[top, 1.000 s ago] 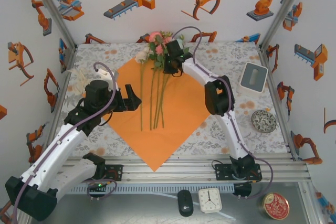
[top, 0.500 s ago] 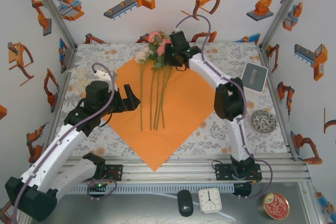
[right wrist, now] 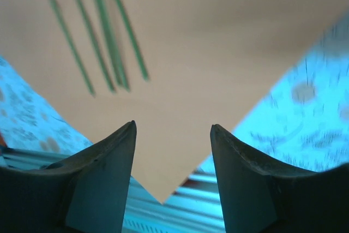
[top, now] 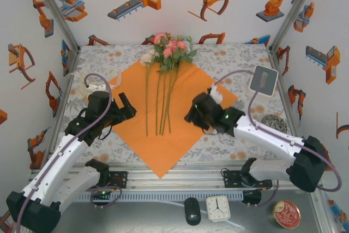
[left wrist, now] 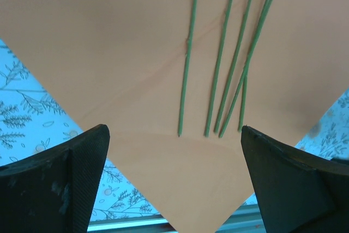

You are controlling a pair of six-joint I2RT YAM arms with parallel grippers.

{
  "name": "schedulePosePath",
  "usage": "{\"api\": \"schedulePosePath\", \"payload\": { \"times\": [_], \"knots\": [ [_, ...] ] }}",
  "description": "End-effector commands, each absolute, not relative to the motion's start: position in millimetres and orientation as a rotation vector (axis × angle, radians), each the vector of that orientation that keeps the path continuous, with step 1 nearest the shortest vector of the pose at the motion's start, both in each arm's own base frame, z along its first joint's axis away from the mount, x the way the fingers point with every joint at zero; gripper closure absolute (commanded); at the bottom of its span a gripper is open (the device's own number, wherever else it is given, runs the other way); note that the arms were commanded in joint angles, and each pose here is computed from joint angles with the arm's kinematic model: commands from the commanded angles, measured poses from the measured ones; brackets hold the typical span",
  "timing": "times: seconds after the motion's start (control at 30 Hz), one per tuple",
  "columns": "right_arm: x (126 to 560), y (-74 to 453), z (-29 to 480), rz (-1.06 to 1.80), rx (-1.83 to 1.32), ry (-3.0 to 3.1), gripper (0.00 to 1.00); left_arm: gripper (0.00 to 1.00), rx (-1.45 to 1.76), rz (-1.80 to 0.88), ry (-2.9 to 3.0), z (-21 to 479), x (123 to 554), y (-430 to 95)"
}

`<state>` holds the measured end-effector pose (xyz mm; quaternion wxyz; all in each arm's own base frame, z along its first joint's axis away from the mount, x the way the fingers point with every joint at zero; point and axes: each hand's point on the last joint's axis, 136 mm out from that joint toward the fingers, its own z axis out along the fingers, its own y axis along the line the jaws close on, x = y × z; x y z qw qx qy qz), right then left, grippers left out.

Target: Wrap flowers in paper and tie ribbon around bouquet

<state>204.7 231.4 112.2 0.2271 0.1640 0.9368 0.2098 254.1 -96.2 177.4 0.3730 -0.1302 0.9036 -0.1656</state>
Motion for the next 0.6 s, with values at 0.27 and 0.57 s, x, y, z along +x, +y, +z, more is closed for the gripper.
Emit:
{"api": "schedulePosePath", "payload": {
  "times": [0.27,0.57],
  "knots": [
    [175,231,54,0.506,0.708,2.601,0.4,0.03,-0.572,-0.421,2.545,100,208,-93],
    [173,246,20,0.492,0.73,2.63,0.46,0.03,-0.576,-0.428,2.589,79,195,-98]
  ]
}}
